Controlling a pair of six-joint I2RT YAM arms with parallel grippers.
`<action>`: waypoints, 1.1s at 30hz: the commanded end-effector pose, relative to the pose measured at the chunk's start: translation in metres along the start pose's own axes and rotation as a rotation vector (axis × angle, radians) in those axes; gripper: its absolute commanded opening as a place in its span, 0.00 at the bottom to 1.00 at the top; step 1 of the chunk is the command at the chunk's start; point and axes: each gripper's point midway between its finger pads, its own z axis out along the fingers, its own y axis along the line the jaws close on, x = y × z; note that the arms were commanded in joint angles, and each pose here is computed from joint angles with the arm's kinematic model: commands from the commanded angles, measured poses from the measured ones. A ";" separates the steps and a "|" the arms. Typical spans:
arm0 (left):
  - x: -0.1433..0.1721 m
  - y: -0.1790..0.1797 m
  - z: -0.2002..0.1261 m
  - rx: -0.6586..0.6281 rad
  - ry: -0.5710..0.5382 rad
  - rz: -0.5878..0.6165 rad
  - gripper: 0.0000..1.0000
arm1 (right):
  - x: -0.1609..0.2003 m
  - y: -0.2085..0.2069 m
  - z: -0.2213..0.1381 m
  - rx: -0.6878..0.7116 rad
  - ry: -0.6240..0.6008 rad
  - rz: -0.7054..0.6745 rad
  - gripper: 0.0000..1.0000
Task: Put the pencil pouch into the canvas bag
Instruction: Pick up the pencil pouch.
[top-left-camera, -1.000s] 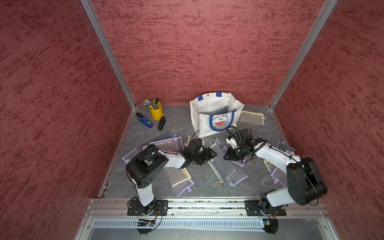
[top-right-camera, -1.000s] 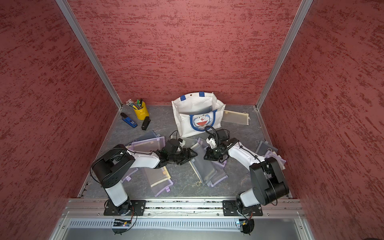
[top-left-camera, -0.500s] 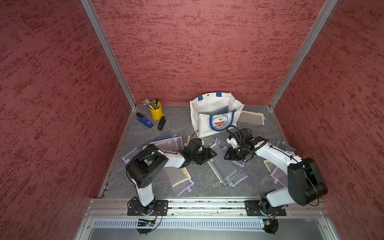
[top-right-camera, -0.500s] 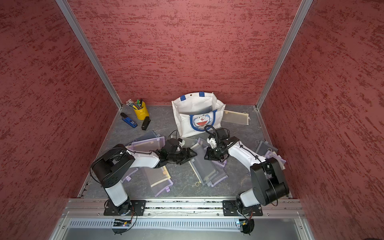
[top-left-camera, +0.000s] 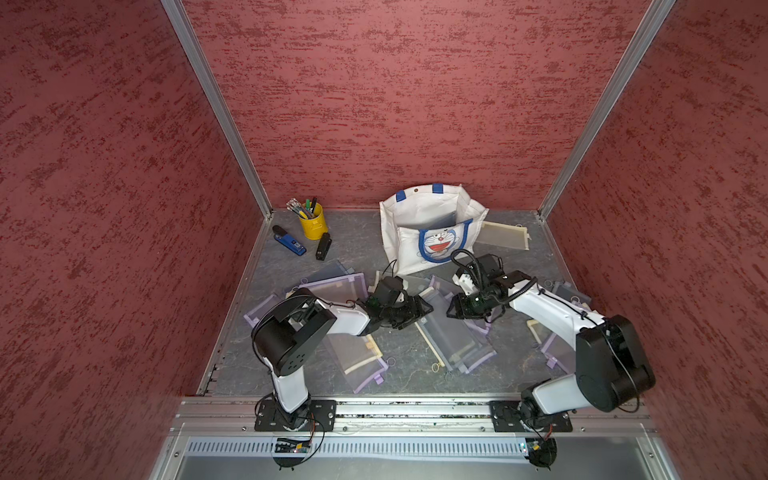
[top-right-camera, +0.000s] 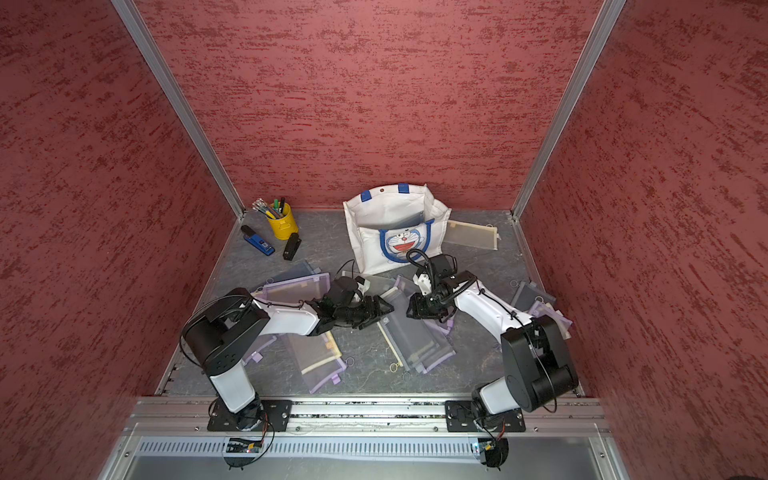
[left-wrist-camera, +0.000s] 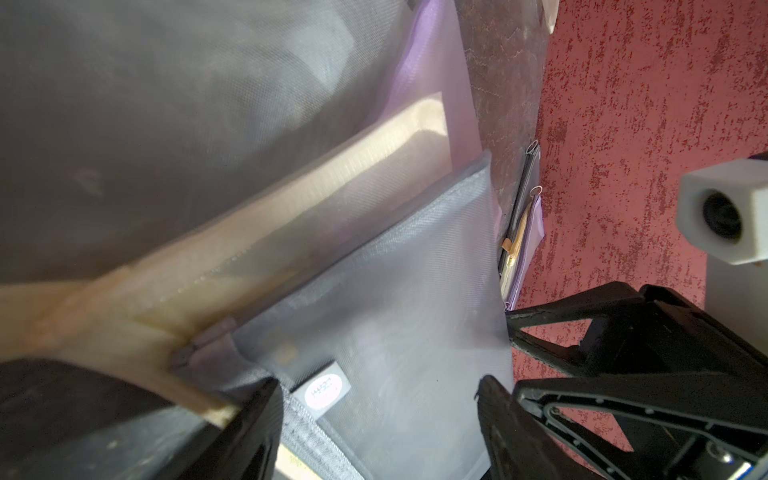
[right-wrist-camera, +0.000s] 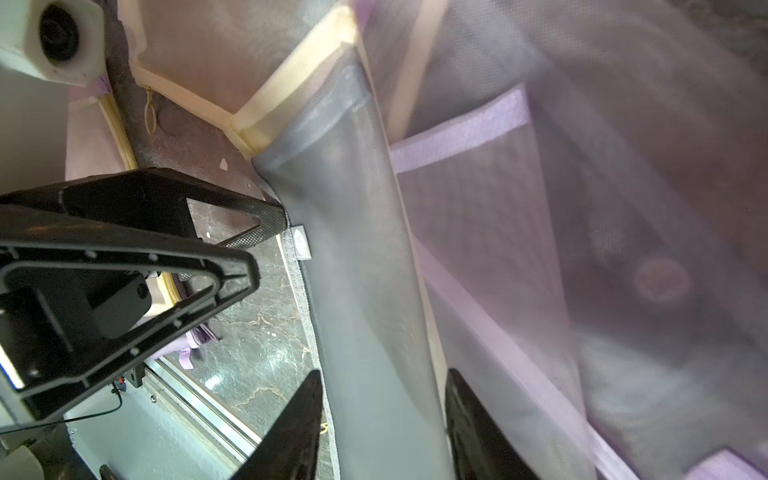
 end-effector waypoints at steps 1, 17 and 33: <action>0.002 0.013 0.001 -0.043 0.010 -0.002 0.75 | -0.005 0.013 -0.004 -0.052 -0.026 -0.022 0.47; 0.002 -0.002 -0.004 -0.015 -0.002 0.037 0.75 | -0.004 0.038 0.005 -0.172 -0.004 -0.047 0.09; -0.030 -0.075 -0.098 0.056 -0.109 0.152 1.00 | -0.032 0.114 -0.111 -0.350 -0.343 -0.256 0.00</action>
